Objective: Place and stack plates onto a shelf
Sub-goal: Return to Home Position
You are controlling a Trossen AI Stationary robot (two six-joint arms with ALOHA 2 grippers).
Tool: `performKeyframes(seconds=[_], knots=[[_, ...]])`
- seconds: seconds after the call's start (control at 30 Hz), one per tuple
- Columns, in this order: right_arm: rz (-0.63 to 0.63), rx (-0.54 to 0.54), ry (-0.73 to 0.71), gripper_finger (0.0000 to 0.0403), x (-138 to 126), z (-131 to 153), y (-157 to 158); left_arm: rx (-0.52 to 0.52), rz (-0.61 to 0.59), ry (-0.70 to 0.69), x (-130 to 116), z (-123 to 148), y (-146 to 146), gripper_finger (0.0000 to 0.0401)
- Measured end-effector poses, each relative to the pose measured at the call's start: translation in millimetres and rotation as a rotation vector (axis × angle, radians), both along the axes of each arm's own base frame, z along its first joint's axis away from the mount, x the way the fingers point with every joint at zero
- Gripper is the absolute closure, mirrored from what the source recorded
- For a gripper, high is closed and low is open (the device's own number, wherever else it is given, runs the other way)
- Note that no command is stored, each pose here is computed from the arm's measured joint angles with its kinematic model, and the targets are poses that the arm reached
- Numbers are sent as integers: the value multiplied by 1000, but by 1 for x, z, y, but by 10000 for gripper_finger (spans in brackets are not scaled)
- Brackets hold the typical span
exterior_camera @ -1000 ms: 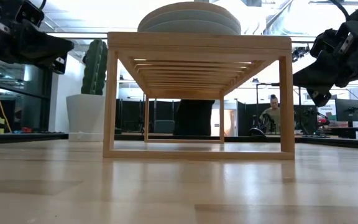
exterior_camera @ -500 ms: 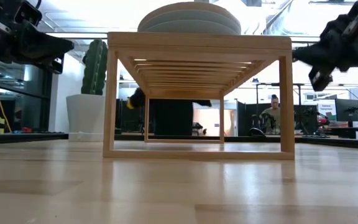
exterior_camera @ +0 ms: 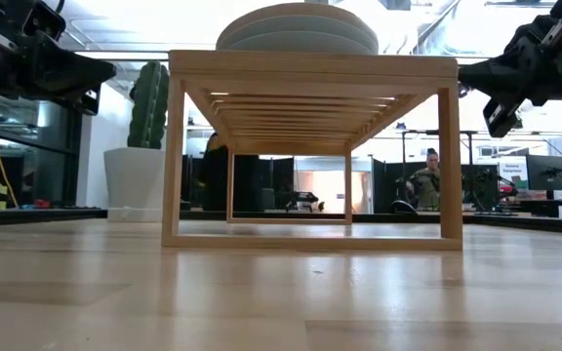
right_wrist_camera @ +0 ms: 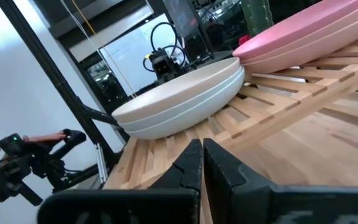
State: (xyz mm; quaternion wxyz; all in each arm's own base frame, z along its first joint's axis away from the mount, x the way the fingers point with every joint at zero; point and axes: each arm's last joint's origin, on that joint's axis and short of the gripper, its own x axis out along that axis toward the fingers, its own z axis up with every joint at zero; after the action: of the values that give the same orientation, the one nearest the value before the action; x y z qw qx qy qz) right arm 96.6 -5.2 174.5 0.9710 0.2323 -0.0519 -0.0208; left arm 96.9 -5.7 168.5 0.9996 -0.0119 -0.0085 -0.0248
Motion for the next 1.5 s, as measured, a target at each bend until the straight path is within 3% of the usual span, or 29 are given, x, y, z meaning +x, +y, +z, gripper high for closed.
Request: performKeyframes(seconds=[0.63, 1.5], knots=[[0, 4, 76, 403, 1, -7, 0, 0, 0, 1, 0, 0, 0, 401], [0, 4, 77, 403, 1, -7, 0, 0, 0, 1, 0, 0, 0, 401]])
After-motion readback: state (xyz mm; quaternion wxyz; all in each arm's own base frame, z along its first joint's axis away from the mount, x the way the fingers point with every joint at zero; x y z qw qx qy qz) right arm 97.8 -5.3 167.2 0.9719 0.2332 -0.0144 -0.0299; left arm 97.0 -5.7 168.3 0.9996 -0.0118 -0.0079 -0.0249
